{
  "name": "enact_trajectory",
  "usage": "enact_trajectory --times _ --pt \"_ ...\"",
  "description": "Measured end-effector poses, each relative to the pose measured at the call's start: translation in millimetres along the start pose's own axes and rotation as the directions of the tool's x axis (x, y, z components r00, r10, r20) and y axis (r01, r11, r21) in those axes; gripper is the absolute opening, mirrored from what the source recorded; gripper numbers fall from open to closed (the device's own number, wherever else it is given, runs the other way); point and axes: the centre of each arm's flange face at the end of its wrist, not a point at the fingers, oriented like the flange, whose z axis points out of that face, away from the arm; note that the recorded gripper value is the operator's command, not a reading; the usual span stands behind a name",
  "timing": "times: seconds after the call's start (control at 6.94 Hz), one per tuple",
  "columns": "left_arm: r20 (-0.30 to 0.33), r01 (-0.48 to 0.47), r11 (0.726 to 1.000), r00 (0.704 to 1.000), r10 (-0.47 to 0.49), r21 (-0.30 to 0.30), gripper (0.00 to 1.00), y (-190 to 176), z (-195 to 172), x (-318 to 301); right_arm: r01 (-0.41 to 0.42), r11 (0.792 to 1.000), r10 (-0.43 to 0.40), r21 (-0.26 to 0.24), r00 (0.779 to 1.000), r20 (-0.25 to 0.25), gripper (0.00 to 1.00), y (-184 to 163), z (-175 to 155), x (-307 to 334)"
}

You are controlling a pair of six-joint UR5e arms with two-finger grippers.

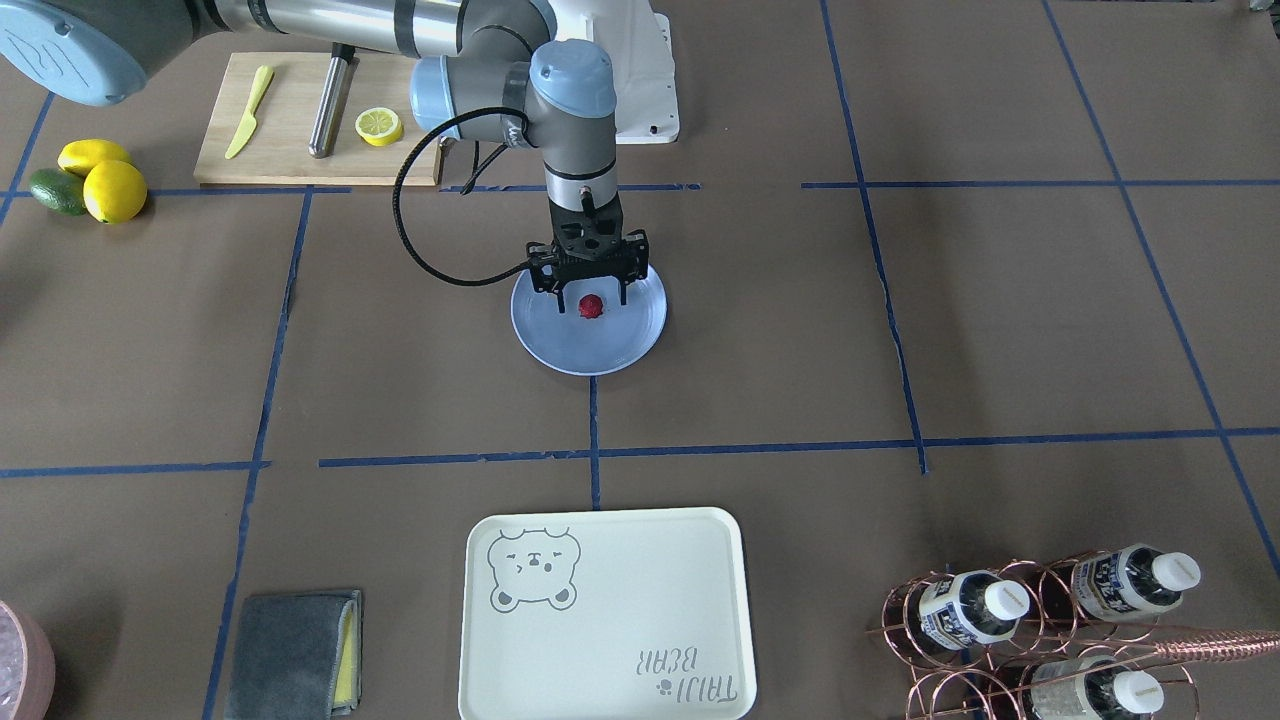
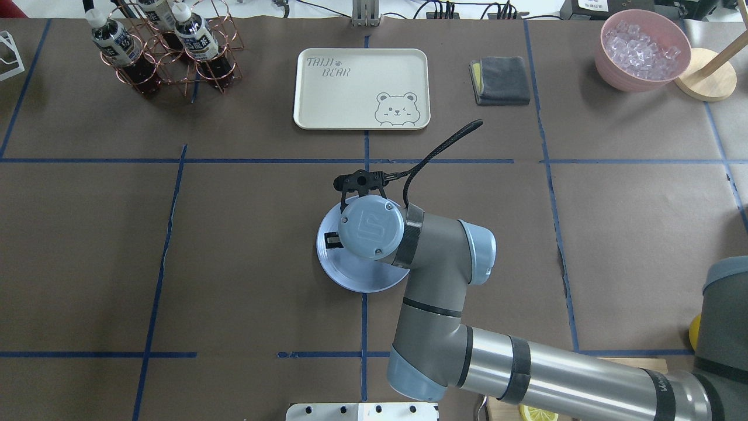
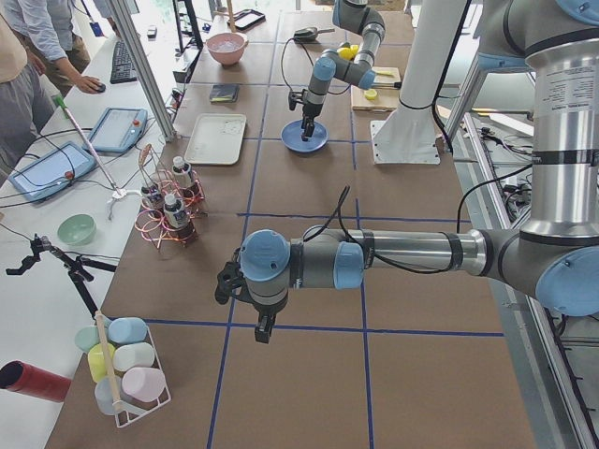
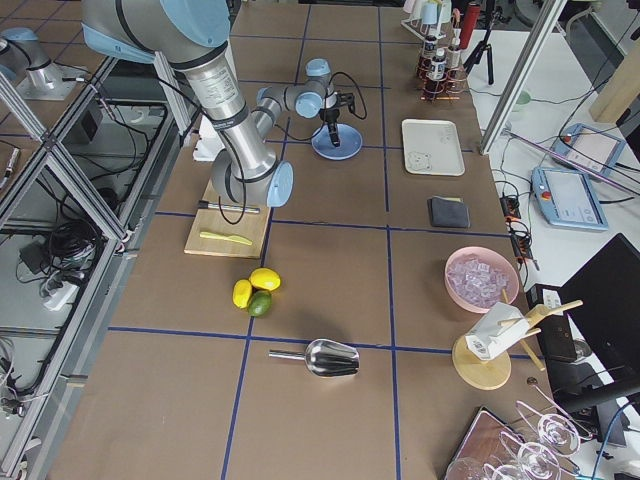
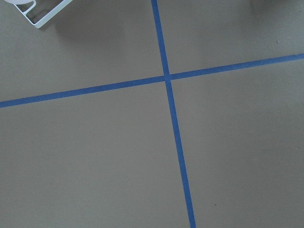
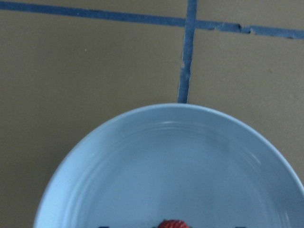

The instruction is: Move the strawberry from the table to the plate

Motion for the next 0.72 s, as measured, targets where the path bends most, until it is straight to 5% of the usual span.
enact_trajectory --times 0.43,0.72 --pt "0.005 0.011 1.0 1.0 -0.011 -0.01 1.0 9 3 -4 0.061 0.998 -0.059 -0.035 0.996 0.065 1.0 -103 -57 112" --pt "0.01 0.024 1.0 1.0 -0.024 -0.02 1.0 18 7 -7 0.2 0.976 -0.197 -0.081 0.979 0.044 1.0 -153 -68 263"
